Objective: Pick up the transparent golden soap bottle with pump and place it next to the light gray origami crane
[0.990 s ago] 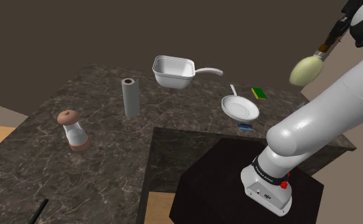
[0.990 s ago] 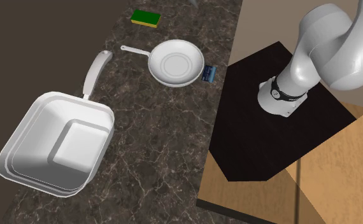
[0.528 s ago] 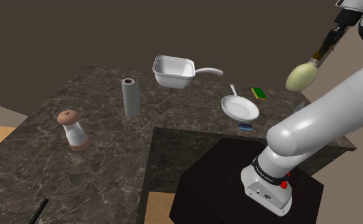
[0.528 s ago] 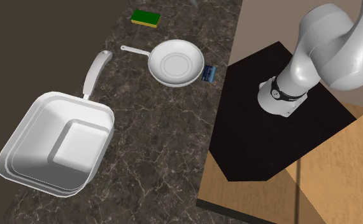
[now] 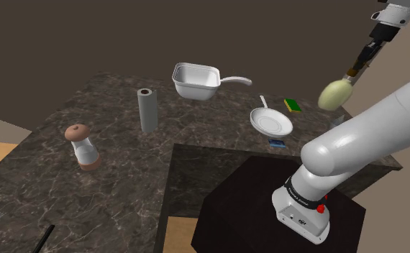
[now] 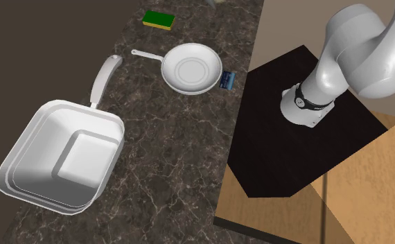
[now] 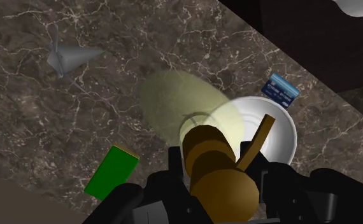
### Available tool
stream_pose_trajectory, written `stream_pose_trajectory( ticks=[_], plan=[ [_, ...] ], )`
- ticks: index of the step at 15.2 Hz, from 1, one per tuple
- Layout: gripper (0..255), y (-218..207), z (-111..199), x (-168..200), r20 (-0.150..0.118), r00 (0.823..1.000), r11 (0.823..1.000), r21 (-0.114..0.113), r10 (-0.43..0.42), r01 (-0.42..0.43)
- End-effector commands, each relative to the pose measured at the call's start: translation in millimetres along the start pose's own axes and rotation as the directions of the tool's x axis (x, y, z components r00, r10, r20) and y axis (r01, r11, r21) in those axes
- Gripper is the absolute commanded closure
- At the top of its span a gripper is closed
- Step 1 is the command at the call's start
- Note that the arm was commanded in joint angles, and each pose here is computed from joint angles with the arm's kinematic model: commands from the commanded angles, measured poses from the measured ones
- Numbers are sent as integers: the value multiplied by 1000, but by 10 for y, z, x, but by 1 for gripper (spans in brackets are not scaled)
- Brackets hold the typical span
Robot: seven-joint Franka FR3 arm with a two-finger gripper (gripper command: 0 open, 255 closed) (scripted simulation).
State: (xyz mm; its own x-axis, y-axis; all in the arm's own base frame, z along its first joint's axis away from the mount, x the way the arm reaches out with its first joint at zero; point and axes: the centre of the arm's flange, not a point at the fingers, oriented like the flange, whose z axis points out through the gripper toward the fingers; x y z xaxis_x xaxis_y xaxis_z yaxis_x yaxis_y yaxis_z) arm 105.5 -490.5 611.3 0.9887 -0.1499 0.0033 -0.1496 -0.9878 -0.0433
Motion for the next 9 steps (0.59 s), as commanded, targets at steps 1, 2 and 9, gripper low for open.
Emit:
stream_pose_trajectory(
  ticks=[1,2,9],
  plan=[
    [255,-7,101,1,-1,1000,1000,-1,0,0],
    [255,-5,154,0,-1,1000,1000,-1,0,0],
    [255,11,523,-1,-1,1000,1000,-1,0,0]
  ],
)
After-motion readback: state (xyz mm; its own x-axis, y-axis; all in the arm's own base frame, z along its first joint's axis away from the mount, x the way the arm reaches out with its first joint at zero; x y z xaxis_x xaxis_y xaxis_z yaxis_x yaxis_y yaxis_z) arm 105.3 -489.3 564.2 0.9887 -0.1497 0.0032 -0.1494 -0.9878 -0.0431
